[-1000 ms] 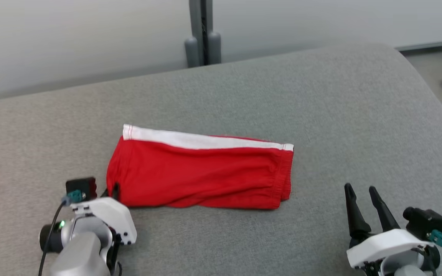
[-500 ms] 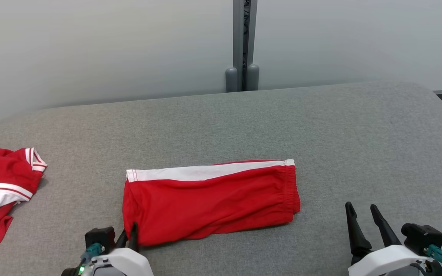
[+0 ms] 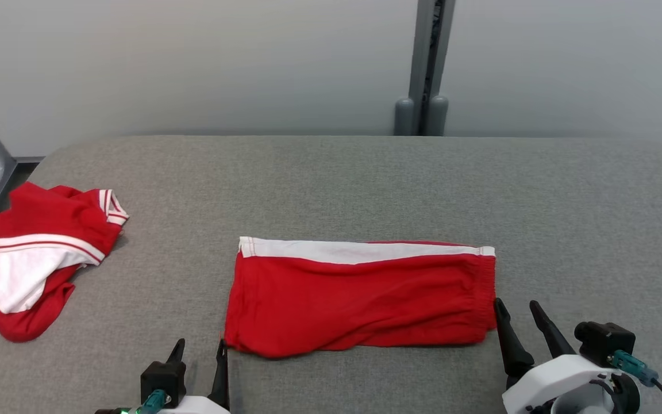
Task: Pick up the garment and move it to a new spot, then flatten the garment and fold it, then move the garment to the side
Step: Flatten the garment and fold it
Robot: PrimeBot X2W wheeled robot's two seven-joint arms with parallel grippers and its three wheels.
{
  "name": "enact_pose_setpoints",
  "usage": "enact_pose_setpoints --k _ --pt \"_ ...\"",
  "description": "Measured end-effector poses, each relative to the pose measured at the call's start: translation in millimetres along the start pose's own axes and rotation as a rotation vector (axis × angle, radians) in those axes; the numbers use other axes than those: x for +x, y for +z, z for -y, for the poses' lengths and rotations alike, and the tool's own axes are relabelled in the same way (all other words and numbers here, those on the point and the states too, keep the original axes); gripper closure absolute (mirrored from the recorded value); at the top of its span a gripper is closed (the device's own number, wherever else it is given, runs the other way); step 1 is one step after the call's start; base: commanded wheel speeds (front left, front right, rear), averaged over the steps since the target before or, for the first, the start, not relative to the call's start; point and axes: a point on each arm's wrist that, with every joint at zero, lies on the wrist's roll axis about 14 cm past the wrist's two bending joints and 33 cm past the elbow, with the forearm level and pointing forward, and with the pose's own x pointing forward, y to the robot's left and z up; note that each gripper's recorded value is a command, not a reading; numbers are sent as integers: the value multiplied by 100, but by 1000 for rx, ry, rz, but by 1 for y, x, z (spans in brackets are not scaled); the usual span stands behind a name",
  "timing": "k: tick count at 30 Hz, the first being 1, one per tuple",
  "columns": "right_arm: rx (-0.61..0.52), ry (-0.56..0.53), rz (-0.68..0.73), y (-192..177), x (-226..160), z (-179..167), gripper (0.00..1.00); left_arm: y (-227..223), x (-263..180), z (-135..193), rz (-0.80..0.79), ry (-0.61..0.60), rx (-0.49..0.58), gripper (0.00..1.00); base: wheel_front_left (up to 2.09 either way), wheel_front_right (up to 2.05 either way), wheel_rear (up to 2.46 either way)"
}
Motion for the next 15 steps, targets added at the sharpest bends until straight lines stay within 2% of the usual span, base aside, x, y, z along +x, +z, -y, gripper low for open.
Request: enact_pose_setpoints --k 6,15 --pt "6 17 -93 -25 16 -7 0 -4 -13 -23 3 59 -2 0 0 0 0" --pt "28 -17 -239 -68 24 0 0 -11 -20 -39 -16 101 -5 0 0 0 0"
